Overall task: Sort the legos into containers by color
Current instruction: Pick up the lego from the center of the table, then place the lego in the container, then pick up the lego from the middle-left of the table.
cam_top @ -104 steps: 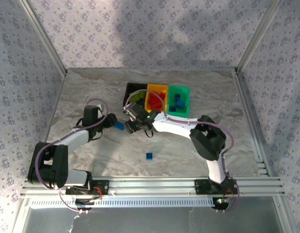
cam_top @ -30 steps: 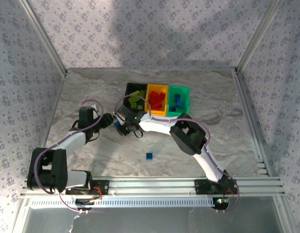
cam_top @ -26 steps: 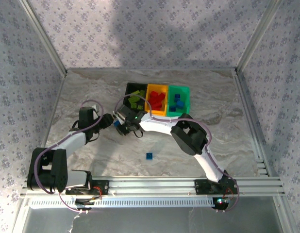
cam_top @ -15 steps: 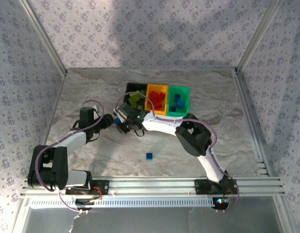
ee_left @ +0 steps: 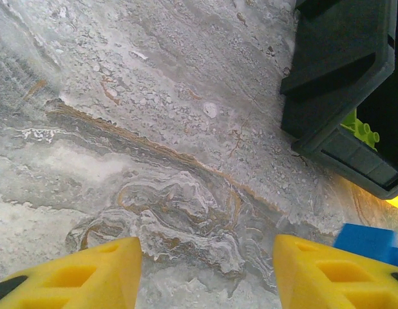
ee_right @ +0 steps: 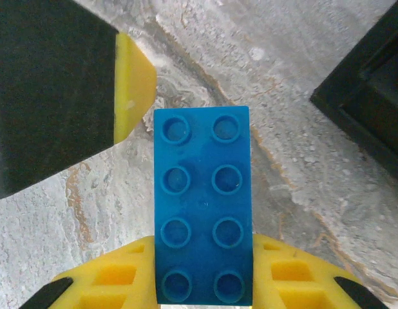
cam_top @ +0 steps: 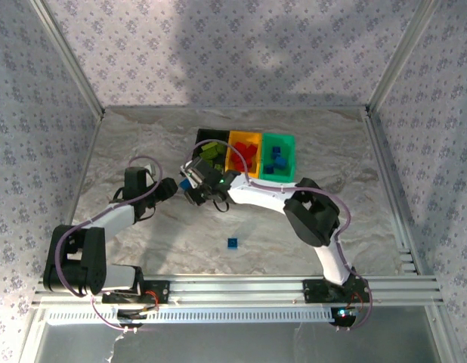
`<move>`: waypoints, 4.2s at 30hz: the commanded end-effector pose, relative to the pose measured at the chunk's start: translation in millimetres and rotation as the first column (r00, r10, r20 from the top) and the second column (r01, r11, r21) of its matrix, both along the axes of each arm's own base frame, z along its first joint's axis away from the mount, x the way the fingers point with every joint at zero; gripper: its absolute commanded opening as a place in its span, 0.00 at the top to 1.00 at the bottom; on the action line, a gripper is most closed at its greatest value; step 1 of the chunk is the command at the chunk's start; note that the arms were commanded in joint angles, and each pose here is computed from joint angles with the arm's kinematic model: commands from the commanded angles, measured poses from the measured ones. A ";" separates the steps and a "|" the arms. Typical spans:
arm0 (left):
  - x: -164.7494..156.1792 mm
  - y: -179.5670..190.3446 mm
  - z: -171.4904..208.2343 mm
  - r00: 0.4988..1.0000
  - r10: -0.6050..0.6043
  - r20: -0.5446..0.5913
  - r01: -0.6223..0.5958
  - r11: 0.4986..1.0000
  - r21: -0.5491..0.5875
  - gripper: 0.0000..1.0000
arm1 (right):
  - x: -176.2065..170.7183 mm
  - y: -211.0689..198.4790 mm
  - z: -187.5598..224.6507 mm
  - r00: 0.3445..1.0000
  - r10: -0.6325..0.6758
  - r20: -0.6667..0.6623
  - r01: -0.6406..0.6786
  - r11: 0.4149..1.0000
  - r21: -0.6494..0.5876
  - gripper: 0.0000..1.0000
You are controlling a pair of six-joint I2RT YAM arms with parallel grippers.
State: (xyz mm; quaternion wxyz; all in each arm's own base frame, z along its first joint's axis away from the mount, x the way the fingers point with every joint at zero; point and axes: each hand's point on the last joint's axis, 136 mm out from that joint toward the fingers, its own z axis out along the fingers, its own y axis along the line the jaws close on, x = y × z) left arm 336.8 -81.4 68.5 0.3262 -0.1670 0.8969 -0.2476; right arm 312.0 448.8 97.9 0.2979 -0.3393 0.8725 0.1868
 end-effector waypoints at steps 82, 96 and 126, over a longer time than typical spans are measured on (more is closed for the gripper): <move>-114.2 -212.6 18.3 0.753 -0.657 -0.026 0.588 0.655 0.475 0.44 | 21.8 -365.8 5.6 0.721 -0.687 0.085 0.685 0.726 0.063 0.36; -167.8 -200.6 -13.6 0.768 -0.609 -0.199 0.605 0.586 0.539 0.44 | 21.4 -362.3 -7.3 0.735 -0.677 0.037 0.675 0.736 0.051 0.36; -193.8 -244.7 -36.7 0.720 -0.637 -0.275 0.692 0.630 0.353 0.42 | 21.4 -357.2 -10.7 0.747 -0.664 0.015 0.663 0.747 0.048 0.36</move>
